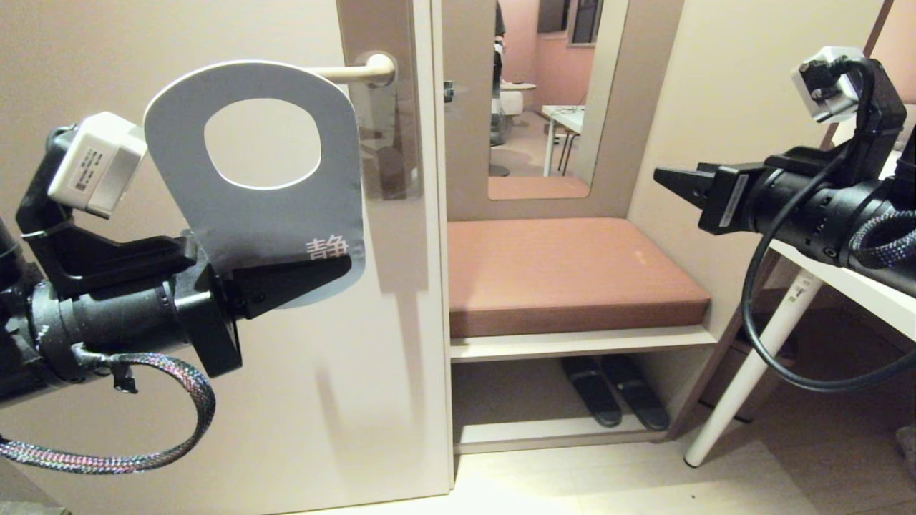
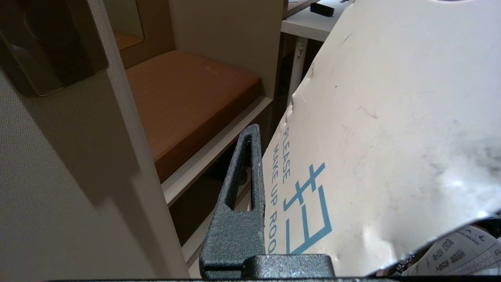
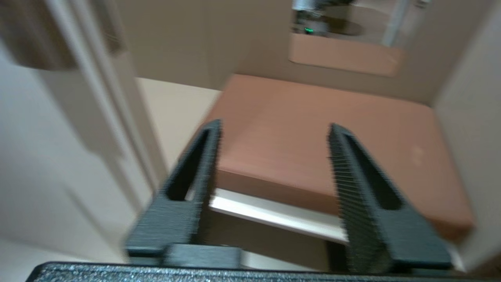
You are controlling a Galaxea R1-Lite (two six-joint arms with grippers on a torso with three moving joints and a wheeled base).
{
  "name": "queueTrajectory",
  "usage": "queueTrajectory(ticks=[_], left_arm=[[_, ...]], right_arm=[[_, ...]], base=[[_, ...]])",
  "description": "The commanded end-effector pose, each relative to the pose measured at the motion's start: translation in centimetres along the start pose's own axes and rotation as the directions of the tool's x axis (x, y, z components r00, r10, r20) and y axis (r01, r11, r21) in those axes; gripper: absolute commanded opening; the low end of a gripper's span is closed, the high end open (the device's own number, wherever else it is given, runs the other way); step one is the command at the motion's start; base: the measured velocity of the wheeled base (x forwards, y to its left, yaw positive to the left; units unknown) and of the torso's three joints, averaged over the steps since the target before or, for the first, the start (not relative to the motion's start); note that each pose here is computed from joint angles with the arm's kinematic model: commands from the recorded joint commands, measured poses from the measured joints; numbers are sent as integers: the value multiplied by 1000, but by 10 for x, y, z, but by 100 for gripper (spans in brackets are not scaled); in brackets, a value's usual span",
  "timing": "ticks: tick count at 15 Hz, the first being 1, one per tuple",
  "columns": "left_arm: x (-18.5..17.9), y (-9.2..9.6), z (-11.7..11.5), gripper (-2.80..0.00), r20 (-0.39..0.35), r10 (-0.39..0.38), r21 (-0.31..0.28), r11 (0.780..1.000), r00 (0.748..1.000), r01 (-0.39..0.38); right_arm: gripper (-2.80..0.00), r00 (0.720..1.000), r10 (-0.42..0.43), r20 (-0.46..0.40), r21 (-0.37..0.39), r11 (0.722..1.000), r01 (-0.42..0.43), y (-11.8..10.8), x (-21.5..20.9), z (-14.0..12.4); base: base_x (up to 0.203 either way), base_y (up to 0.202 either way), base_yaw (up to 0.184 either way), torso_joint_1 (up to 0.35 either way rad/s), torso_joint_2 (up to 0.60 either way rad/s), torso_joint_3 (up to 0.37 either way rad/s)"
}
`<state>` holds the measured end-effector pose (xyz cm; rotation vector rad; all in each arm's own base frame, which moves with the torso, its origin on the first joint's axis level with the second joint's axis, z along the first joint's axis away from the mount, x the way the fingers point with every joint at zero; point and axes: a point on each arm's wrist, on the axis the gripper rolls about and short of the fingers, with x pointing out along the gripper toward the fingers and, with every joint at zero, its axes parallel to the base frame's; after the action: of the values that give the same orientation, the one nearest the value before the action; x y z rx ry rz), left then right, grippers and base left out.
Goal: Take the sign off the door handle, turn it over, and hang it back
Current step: Hang the sign back with the other side facing out
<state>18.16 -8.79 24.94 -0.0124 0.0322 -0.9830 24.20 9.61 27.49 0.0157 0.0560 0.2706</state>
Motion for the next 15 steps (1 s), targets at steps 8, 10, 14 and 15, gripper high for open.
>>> queueTrajectory(ticks=[8,10,14,15], left_arm=[[-16,-11,-7,-280,3,-5,3,1000,1000,5],[-17,-12,-7,-280,5,-5,5,1000,1000,5],[-20,-14,-5,-280,16,-8,11,1000,1000,8],[-21,-15,-4,-280,19,-8,13,1000,1000,8]], right_arm=[[-280,981,-181,-71,-5,983,181,-35,-72,-56],[-280,969,-232,-80,-7,973,232,-38,-90,-67],[-280,937,-335,-94,8,941,338,-48,-134,-97],[-280,926,-363,-99,8,931,366,-50,-145,-106]], base=[[0,0,0,0,0,0],[0,0,0,0,0,0],[0,0,0,0,0,0],[0,0,0,0,0,0]])
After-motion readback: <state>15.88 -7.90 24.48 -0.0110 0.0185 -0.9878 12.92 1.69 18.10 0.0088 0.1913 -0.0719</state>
